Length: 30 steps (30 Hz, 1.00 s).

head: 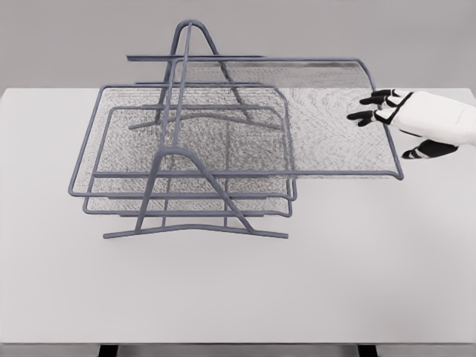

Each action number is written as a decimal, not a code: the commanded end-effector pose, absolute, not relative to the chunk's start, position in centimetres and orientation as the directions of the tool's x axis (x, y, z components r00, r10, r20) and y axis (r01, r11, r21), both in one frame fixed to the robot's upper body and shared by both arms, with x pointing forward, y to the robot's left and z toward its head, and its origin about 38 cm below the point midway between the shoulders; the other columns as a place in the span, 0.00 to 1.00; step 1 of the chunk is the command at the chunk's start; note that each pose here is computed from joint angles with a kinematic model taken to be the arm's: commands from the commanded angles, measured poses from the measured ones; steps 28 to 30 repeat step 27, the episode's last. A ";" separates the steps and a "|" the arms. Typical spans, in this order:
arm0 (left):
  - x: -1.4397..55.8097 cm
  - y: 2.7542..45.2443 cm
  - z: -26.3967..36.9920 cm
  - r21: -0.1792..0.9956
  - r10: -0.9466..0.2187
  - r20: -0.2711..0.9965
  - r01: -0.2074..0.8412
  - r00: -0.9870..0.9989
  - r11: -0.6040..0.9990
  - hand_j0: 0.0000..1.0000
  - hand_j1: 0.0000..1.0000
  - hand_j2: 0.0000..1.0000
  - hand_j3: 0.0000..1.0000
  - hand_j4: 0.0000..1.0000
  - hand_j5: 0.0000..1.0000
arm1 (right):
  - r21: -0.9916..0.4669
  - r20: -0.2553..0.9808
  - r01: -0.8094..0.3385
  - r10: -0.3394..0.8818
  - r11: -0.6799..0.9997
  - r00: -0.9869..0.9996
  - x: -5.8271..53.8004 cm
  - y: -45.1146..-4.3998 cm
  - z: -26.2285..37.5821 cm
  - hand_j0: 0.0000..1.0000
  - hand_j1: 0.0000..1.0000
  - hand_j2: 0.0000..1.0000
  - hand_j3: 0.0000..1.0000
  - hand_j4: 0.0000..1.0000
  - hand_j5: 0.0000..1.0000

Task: Pull out the upper folder box with right arm

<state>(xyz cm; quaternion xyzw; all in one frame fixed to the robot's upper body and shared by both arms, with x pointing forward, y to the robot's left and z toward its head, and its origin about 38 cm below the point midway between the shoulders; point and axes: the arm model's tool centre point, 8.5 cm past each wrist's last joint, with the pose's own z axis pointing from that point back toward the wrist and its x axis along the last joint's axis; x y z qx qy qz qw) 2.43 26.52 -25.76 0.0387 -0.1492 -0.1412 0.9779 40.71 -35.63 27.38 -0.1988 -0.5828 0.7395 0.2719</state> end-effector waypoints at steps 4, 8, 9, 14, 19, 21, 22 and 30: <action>2.4 26.5 -25.8 0.118 -0.287 0.281 0.264 0.916 0.957 1.00 1.00 1.00 1.00 1.00 1.00 | -0.955 -0.071 -0.138 0.653 -0.264 -0.754 40.6 -37.4 28.0 1.00 1.00 1.00 1.00 1.00 1.00; 2.4 26.5 -25.8 0.118 -0.287 0.281 0.264 0.916 0.957 1.00 1.00 1.00 1.00 1.00 1.00 | -0.955 -0.067 -0.142 0.659 -0.259 -0.749 40.5 -37.8 28.3 1.00 1.00 1.00 1.00 1.00 1.00; 2.4 26.5 -25.8 0.118 -0.287 0.281 0.264 0.916 0.957 1.00 1.00 1.00 1.00 1.00 1.00 | -0.955 -0.067 -0.142 0.659 -0.259 -0.749 40.5 -37.8 28.3 1.00 1.00 1.00 1.00 1.00 1.00; 2.4 26.5 -25.8 0.118 -0.287 0.281 0.264 0.916 0.957 1.00 1.00 1.00 1.00 1.00 1.00 | -0.961 -0.081 -0.119 0.664 -0.250 -0.743 40.7 -38.0 29.2 1.00 1.00 1.00 1.00 1.00 1.00; 2.4 26.5 -25.8 0.118 -0.287 0.281 0.264 0.916 0.957 1.00 1.00 1.00 1.00 1.00 1.00 | -0.962 -0.081 -0.117 0.664 -0.249 -0.743 40.7 -38.0 29.3 1.00 1.00 1.00 1.00 1.00 1.00; 2.4 26.5 -25.8 0.118 -0.287 0.281 0.264 0.916 0.957 1.00 1.00 1.00 1.00 1.00 1.00 | -0.961 -0.082 -0.117 0.665 -0.250 -0.742 40.7 -38.0 29.3 1.00 1.00 1.00 1.00 1.00 1.00; 2.4 26.5 -25.8 0.118 -0.287 0.281 0.264 0.916 0.957 1.00 1.00 1.00 1.00 1.00 1.00 | -0.961 -0.082 -0.117 0.665 -0.250 -0.742 40.7 -38.0 29.3 1.00 1.00 1.00 1.00 1.00 1.00; 2.4 26.5 -25.8 0.118 -0.287 0.281 0.264 0.916 0.957 1.00 1.00 1.00 1.00 1.00 1.00 | -0.961 -0.082 -0.117 0.664 -0.250 -0.743 40.6 -38.0 29.3 1.00 1.00 1.00 1.00 1.00 1.00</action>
